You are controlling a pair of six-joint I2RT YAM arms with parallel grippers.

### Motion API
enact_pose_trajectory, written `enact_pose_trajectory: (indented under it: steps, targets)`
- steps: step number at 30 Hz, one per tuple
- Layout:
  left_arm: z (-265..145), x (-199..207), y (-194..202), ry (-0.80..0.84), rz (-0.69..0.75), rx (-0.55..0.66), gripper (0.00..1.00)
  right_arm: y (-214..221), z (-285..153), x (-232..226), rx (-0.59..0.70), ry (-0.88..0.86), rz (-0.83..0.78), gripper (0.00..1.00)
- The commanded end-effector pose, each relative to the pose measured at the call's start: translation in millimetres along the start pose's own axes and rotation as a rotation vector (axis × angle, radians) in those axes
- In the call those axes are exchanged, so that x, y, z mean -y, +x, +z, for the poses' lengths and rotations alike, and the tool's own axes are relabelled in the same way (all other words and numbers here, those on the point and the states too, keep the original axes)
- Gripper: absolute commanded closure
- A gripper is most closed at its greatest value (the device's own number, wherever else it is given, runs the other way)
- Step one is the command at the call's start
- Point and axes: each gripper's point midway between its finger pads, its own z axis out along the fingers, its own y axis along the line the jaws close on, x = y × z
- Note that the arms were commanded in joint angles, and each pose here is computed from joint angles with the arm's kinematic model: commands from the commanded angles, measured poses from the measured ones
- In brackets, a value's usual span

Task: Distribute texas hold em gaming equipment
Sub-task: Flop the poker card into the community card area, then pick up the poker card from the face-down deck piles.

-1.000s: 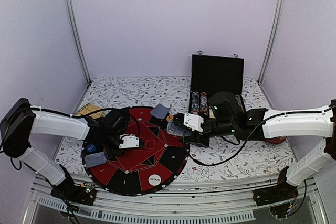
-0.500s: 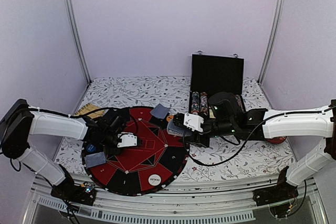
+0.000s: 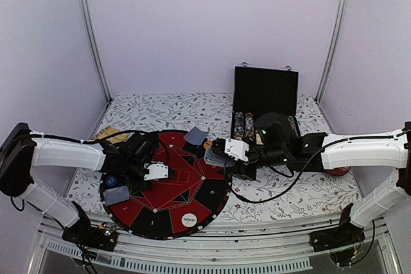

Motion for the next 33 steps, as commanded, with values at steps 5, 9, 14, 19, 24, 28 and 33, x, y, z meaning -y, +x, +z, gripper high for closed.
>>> enact_pose_trajectory:
  steps: [5,9,14,19,24,28,33]
  targets:
    - [-125.4,-75.6,-84.8,-0.132,-0.433,0.474,0.48,-10.4,-4.2,5.5,0.025,0.013,-0.004,0.5]
    - [-195.3,-104.0,-127.1,-0.007,-0.754,0.751,0.38,-14.6,-0.2,8.2,0.031,0.016,0.014,0.5]
    - [-219.5,-86.8,-167.3,0.272,-0.955,0.912,0.13,-19.5,4.7,15.0,0.025,0.046,0.049,0.5]
    - [-216.1,-63.0,-195.2,0.365,-0.962,0.932,0.1,-26.2,7.9,11.5,0.037,0.04,0.046,0.5]
    - [-199.1,-53.4,-207.6,0.342,-0.918,0.884,0.11,-32.9,11.6,4.8,0.058,0.016,0.047,0.5]
    - [-186.3,-42.9,-218.9,0.32,-0.852,0.846,0.11,-36.0,16.6,-1.2,0.062,-0.009,0.043,0.5]
    - [-176.8,-53.3,-219.9,0.256,-0.887,0.819,0.19,-39.1,21.5,-5.6,0.065,-0.022,0.032,0.5]
